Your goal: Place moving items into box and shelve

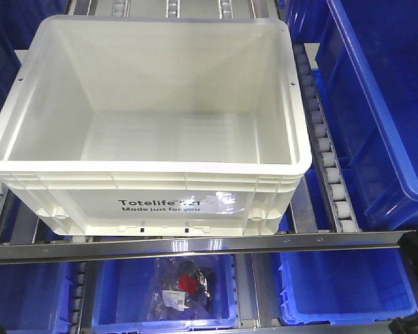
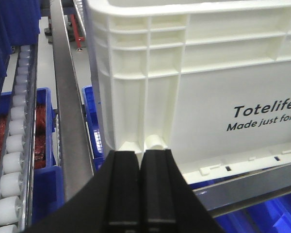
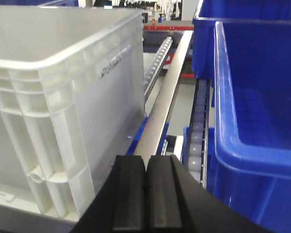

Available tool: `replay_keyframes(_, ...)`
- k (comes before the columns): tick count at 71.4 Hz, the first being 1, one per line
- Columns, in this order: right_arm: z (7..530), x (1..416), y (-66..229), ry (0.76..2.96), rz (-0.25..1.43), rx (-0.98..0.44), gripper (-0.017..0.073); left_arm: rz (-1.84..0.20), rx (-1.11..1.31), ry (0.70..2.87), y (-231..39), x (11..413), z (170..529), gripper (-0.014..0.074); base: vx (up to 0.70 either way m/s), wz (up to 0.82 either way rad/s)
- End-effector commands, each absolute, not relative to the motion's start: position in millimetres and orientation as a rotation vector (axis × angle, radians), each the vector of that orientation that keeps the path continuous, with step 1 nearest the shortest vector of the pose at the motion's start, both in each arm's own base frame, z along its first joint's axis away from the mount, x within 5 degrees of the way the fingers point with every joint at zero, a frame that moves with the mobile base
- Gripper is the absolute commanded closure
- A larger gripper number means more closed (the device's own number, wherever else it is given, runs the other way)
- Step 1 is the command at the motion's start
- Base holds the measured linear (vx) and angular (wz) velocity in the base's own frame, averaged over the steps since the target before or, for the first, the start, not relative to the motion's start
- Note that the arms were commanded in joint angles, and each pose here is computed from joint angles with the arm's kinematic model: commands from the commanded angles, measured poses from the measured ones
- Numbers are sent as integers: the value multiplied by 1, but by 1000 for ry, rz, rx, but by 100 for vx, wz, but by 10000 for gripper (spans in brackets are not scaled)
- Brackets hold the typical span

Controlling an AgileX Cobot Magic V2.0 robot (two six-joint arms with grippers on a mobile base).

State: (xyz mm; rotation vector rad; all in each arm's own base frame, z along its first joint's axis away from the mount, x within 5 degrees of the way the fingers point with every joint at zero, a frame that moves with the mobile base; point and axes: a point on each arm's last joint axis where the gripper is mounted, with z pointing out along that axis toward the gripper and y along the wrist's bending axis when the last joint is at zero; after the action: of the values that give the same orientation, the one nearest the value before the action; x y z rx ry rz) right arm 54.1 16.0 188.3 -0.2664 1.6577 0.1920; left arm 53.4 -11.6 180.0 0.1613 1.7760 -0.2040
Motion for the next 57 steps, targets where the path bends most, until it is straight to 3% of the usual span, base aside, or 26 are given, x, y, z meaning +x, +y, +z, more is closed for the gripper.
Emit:
replay_keyframes(1,191,55,16,1610,196,-257,575,-229,158,1697,-13,54,182,619,0,0)
replay_keyframes(57,191,55,16,1616,195,-258,575,-229,158,1697,-13,54,182,619,0,0)
